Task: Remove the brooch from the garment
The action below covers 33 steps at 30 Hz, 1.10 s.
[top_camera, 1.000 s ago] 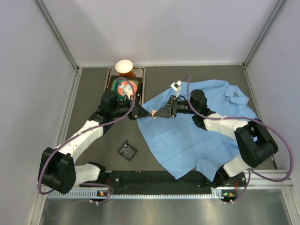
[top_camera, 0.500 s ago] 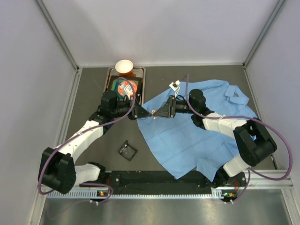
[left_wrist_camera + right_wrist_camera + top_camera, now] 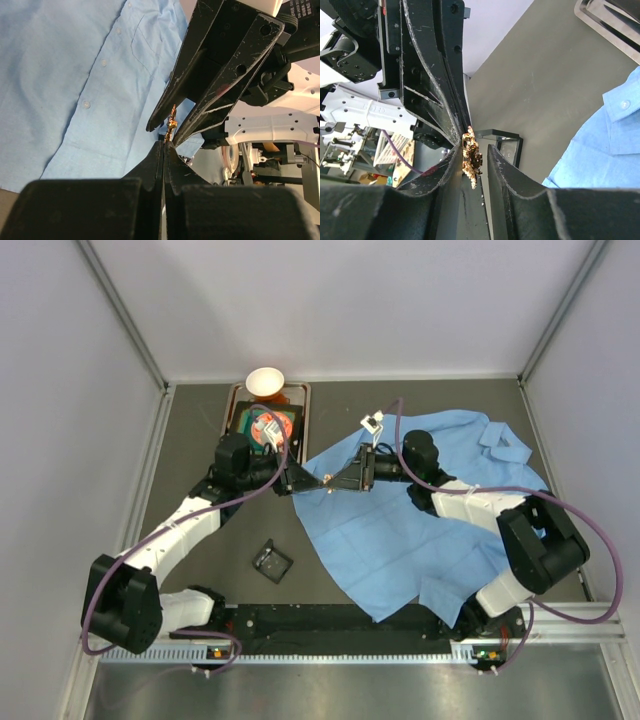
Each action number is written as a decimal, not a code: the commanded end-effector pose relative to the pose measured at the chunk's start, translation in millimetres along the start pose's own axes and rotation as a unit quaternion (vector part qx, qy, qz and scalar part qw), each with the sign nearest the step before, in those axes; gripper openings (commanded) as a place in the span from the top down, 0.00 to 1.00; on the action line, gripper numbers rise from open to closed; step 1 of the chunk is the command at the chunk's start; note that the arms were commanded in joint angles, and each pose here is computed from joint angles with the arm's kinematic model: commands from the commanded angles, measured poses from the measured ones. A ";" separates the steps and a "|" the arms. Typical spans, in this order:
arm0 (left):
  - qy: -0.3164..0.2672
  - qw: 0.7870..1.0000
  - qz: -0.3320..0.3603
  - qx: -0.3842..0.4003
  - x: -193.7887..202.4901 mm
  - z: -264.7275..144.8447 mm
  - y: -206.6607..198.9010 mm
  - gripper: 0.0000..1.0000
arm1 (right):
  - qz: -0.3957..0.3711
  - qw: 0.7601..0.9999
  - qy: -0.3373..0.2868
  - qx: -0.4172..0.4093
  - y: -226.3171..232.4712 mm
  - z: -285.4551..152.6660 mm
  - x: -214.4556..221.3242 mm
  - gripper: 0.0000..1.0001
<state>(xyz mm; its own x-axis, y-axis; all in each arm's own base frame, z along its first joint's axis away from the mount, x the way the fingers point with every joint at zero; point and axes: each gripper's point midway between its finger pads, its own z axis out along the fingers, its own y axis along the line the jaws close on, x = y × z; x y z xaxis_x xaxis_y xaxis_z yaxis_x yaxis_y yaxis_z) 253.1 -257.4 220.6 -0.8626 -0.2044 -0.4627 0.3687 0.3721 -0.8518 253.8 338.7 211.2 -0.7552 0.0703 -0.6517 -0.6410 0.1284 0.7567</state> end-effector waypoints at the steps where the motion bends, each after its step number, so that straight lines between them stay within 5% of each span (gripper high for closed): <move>1: -0.014 0.999 0.010 0.040 -6.4 -1.4 -18.1 1.00 | -0.035 0.999 -0.014 -0.024 12.4 9.5 -15.3 0.74; 8: -0.049 0.995 -0.067 0.051 -8.1 -1.0 -15.6 1.00 | -0.031 0.999 -0.028 -0.026 16.6 11.8 -18.2 0.74; 16: -0.083 0.994 -0.069 0.035 -16.9 -6.4 -17.7 1.00 | -0.027 0.999 -0.027 -0.026 17.3 12.2 -16.9 0.73; 21: -0.066 0.997 -0.049 0.004 -11.5 -6.0 -7.1 1.00 | -0.034 0.999 -0.031 -0.016 18.2 8.7 -18.2 0.54; 28: -0.052 0.997 -0.032 -0.040 -6.1 -9.7 5.2 1.00 | -0.060 0.997 -0.040 0.018 17.7 0.9 -22.9 0.46; 33: -0.035 0.993 -0.070 -0.085 3.4 -14.3 17.6 1.00 | -0.150 0.984 -0.018 0.097 -0.6 -16.7 -17.9 0.43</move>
<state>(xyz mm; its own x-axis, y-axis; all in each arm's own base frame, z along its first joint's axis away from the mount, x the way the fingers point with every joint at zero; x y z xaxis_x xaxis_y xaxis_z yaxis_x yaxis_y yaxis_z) 254.0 -244.4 197.3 -0.8781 -0.3257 -0.3505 0.1867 0.4414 -0.8777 262.0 332.6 212.3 -0.6976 0.0931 -0.7104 -0.6764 0.2413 0.6959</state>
